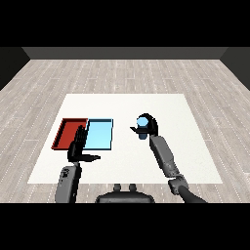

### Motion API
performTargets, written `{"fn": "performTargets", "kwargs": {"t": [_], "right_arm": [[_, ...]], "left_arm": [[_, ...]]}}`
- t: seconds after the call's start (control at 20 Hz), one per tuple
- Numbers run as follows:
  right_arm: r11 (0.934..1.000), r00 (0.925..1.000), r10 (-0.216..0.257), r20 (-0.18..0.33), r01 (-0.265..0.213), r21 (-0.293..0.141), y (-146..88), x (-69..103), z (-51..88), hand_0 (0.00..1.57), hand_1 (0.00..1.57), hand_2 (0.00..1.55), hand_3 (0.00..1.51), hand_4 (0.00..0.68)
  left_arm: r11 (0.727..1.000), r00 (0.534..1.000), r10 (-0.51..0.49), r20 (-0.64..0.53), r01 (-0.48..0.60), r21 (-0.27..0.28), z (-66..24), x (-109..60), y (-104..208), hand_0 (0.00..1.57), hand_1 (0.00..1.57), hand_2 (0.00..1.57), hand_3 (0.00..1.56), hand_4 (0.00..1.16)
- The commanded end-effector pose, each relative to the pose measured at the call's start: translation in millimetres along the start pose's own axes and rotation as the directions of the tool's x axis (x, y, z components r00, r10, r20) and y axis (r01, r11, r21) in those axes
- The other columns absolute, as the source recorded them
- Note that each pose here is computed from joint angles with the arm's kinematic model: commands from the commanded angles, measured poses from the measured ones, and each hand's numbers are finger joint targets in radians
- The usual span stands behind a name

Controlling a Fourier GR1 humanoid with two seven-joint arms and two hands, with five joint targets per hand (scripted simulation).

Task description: Pick the blue can and put it in the blue box

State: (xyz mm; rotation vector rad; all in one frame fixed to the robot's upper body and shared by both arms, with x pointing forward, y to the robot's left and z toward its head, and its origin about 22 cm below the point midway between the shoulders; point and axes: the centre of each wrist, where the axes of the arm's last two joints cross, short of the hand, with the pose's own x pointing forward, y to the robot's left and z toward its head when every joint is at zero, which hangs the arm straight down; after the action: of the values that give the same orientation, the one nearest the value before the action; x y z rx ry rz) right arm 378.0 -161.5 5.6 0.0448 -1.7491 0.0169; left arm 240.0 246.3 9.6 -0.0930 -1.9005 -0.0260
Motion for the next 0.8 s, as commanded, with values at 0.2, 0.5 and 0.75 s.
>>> {"fn": "performTargets", "kwargs": {"t": [0.2, 0.5, 0.75], "right_arm": [[0.9972, 0.9919, -0.027, 0.124, 0.018, 0.073, 36.9, 30.7, -8.5, 1.47, 1.47, 1.45, 1.43, 0.635], [0.9961, 0.9928, -0.021, 0.118, 0.011, 0.088, 24.3, 45.9, 20.8, 1.50, 1.50, 1.47, 1.44, 0.636], [0.9956, 0.9923, -0.023, 0.122, 0.011, 0.093, 26.0, 56.1, 39.9, 1.49, 1.49, 1.47, 1.44, 0.631]], "left_arm": [[0.989, 0.988, 0.119, -0.096, -0.126, -0.073, -8.0, -8.5, -22.1, 0.00, 0.00, 0.00, 0.00, 0.00], [0.985, 0.985, 0.138, -0.100, -0.147, -0.090, -19.1, -2.7, -40.7, 0.00, 0.00, 0.00, 0.00, 0.00], [0.962, 0.961, 0.232, -0.151, -0.249, -0.108, -9.4, -4.2, -68.0, 0.00, 0.00, 0.00, 0.00, 0.00]]}}
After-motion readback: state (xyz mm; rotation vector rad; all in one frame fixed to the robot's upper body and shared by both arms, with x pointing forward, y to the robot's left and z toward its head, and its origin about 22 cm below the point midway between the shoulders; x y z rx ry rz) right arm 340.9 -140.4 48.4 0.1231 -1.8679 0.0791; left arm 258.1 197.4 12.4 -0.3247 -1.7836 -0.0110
